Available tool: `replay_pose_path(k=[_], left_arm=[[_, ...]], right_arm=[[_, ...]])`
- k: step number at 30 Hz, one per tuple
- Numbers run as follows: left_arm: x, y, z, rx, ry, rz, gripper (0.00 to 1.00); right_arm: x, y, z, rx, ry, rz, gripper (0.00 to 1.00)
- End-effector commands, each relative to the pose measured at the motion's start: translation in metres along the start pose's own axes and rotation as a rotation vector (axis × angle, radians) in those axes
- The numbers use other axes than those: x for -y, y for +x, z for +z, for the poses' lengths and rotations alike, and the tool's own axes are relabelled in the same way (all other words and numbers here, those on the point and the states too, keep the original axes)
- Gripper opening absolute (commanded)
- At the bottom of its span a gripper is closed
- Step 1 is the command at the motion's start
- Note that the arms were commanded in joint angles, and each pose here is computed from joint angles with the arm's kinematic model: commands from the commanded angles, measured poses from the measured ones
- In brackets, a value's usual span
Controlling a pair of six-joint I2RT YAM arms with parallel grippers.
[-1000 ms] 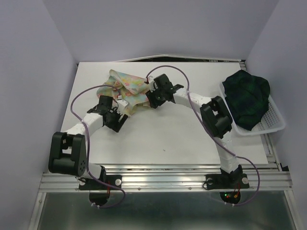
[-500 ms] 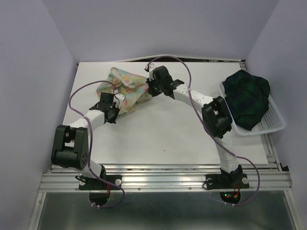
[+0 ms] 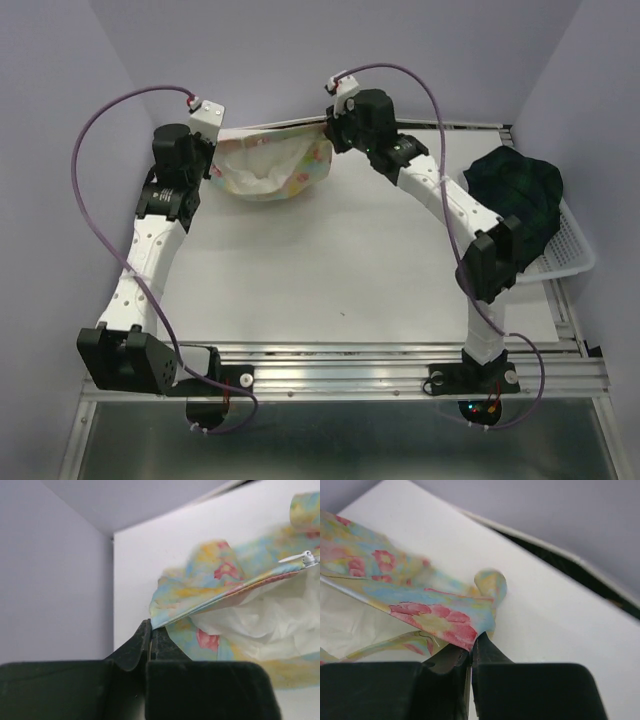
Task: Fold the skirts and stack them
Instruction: Flatten the skirt out
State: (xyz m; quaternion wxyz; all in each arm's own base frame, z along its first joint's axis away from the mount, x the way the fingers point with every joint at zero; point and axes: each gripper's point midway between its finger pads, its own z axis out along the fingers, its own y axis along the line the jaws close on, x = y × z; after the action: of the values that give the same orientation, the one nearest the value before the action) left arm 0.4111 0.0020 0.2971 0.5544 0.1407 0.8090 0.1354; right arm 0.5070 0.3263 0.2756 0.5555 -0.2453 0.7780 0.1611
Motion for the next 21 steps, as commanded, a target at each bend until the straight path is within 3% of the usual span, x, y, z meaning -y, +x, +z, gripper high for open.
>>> replay_pose_path(k=[1, 4, 8, 12, 17, 18, 19, 20, 21], left_arm=[[-0.041, -0.047, -0.034, 0.089, -0.118, 0.101, 0.0], [-0.041, -0.046, -0.036, 0.076, -0.107, 0.126, 0.0], [-0.017, -0.032, -0.036, 0.053, 0.003, 0.084, 0.0], [-0.018, -0.03, -0.035, 0.04, -0.015, 0.029, 0.0], [-0.034, -0.053, -0.007, 0.075, -0.096, 0.012, 0.0], [-0.029, -0.047, 0.014, 0.043, -0.088, 0.005, 0.0], [-0.036, -0.069, 0.017, 0.085, -0.102, -0.01, 0.0], [-0.029, -0.064, 0.041, 0.052, -0.083, -0.008, 0.0], [-0.039, -0.092, 0.044, 0.105, -0.105, -0.031, 0.01]], right_arm=[[0.039, -0.143, -0.095, 0.333, 0.17, -0.165, 0.01], [0.055, -0.151, -0.118, 0.348, 0.211, -0.164, 0.01], [0.044, -0.125, -0.118, 0.278, 0.152, -0.156, 0.01], [0.056, -0.098, -0.111, 0.207, 0.185, -0.175, 0.01], [0.116, -0.137, -0.097, 0.28, 0.31, -0.122, 0.01], [0.121, -0.125, -0.071, 0.251, 0.315, -0.125, 0.01], [0.132, -0.13, -0.065, 0.264, 0.339, -0.123, 0.01], [0.141, -0.165, -0.078, 0.35, 0.367, -0.131, 0.01], [0.145, -0.155, -0.053, 0.335, 0.37, -0.143, 0.01]])
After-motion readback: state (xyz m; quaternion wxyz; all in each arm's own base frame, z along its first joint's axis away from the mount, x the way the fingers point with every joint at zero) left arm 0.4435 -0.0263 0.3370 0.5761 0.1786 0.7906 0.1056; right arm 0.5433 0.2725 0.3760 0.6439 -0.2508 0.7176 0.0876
